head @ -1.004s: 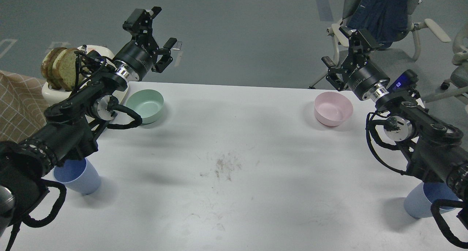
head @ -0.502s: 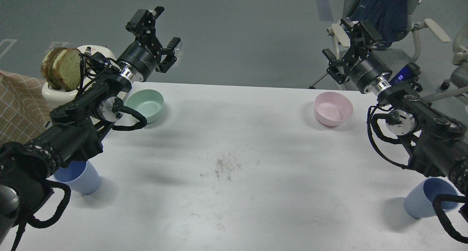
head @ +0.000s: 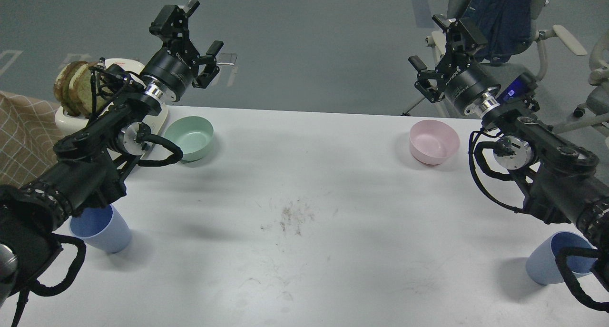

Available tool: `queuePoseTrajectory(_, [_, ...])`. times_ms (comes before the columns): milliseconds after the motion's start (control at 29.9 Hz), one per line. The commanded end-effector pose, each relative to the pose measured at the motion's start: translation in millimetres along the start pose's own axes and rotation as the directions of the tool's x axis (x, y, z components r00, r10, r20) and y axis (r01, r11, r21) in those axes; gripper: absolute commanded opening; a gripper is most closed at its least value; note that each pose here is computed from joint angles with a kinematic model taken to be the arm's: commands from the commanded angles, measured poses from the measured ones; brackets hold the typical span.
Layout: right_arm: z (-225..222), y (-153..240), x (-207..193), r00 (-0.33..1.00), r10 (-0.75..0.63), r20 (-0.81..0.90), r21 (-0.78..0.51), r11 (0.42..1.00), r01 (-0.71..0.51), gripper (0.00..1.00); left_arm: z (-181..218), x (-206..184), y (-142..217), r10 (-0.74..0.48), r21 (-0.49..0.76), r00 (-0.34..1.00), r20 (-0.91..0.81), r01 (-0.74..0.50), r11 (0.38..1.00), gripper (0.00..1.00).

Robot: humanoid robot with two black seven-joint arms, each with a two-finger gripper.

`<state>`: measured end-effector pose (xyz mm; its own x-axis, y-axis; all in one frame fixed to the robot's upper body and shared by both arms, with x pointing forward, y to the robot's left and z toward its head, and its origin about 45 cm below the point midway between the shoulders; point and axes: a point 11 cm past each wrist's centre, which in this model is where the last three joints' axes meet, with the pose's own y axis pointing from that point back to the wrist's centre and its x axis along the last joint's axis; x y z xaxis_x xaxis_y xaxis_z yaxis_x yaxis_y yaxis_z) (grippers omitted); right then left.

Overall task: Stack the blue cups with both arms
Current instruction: 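Lower the left gripper to the blue cup nearest it and grasp it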

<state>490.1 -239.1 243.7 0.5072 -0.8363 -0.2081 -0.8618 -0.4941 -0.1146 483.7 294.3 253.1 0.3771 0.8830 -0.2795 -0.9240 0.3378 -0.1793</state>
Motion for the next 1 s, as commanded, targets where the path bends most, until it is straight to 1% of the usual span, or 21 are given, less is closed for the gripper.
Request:
queuePoseTrajectory(0, [1,2,1,1.0,0.004,0.001,-0.002,1.0,-0.004,1.0,-1,-2,-1,-0.007,0.002,1.0,0.0,0.007,1.0,0.98])
queuePoseTrajectory(134, [3,1,0,1.0,0.003,0.003,-0.004,1.0,-0.003,1.0,0,-4,0,-0.042,0.012,0.999,0.006,0.042,0.999,0.98])
queuePoseTrajectory(167, [3,1,0,1.0,0.002,0.005,-0.004,1.0,-0.002,1.0,4,-7,-1,-0.073,0.016,0.997,0.02,0.073,0.997,0.98])
queuePoseTrajectory(234, [1,1,0,1.0,0.001,0.002,-0.002,1.0,-0.001,1.0,22,-5,1,-0.13,0.036,0.985,0.114,0.127,0.991,0.98])
queuePoseTrajectory(268, [1,0,-1,1.0,-0.001,0.002,0.0,1.0,0.001,1.0,37,-6,2,-0.182,0.06,0.962,0.203,0.173,0.983,0.98])
queuePoseTrajectory(335, [1,0,-1,1.0,-0.001,0.002,0.0,1.0,0.001,1.0,51,-9,6,-0.245,0.098,0.922,0.301,0.226,0.969,0.98])
queuePoseTrajectory(368, [1,0,-1,1.0,-0.001,0.002,0.0,1.0,0.001,1.0,63,-17,10,-0.31,0.133,0.872,0.379,0.281,0.951,0.98])
queuePoseTrajectory(402, [1,0,-1,1.0,-0.001,0.002,0.0,1.0,0.001,1.0,69,-20,13,-0.341,0.154,0.84,0.421,0.304,0.94,0.98])
queuePoseTrajectory(435, [1,0,-1,1.0,-0.001,0.002,0.0,1.0,0.001,1.0,84,-22,23,-0.39,0.2,0.772,0.502,0.336,0.921,0.98])
queuePoseTrajectory(469, [1,0,-1,1.0,-0.002,0.003,0.0,1.0,0.002,1.0,98,-23,34,-0.431,0.247,0.698,0.572,0.354,0.902,0.98])
queuePoseTrajectory(536, [2,0,-2,1.0,-0.002,0.005,-0.001,1.0,0.002,1.0,111,-25,45,-0.468,0.296,0.619,0.631,0.366,0.882,0.98])
queuePoseTrajectory(569, [2,0,-2,1.0,-0.004,0.005,-0.001,1.0,0.004,1.0,119,-26,57,-0.504,0.352,0.536,0.677,0.366,0.862,0.98])
queuePoseTrajectory(603, [2,0,-2,1.0,-0.004,0.005,-0.001,1.0,0.004,1.0,123,-26,63,-0.52,0.381,0.492,0.698,0.36,0.852,0.98])
queuePoseTrajectory(670, [1,-1,-3,1.0,-0.007,0.004,-0.001,1.0,0.007,1.0,132,-17,93,-0.584,0.504,0.323,0.745,0.3,0.81,0.97])
queuePoseTrajectory(737, [1,-1,-2,1.0,-0.005,0.003,0.0,1.0,0.005,1.0,136,-11,109,-0.615,0.561,0.246,0.75,0.256,0.787,0.97])
queuePoseTrajectory(770, [1,-1,-3,1.0,-0.007,0.004,0.0,1.0,0.007,1.0,139,-4,124,-0.647,0.615,0.168,0.744,0.206,0.761,0.97])
queuePoseTrajectory(804, [2,0,-3,1.0,-0.006,0.004,-0.001,1.0,0.006,1.0,141,-1,132,-0.663,0.641,0.128,0.738,0.176,0.747,0.97])
queuePoseTrajectory(871, [3,1,-3,1.0,-0.007,0.006,-0.003,1.0,0.007,1.0,144,14,167,-0.734,0.734,-0.012,0.679,0.049,0.678,0.97])
queuePoseTrajectory(938, [4,1,-3,1.0,-0.01,0.009,-0.004,1.0,0.01,1.0,144,21,184,-0.756,0.758,-0.073,0.65,-0.007,0.652,0.97])
queuePoseTrajectory(971, [5,2,-4,1.0,-0.012,0.012,-0.005,1.0,0.012,1.0,144,30,201,-0.771,0.77,-0.12,0.626,-0.061,0.635,0.97])
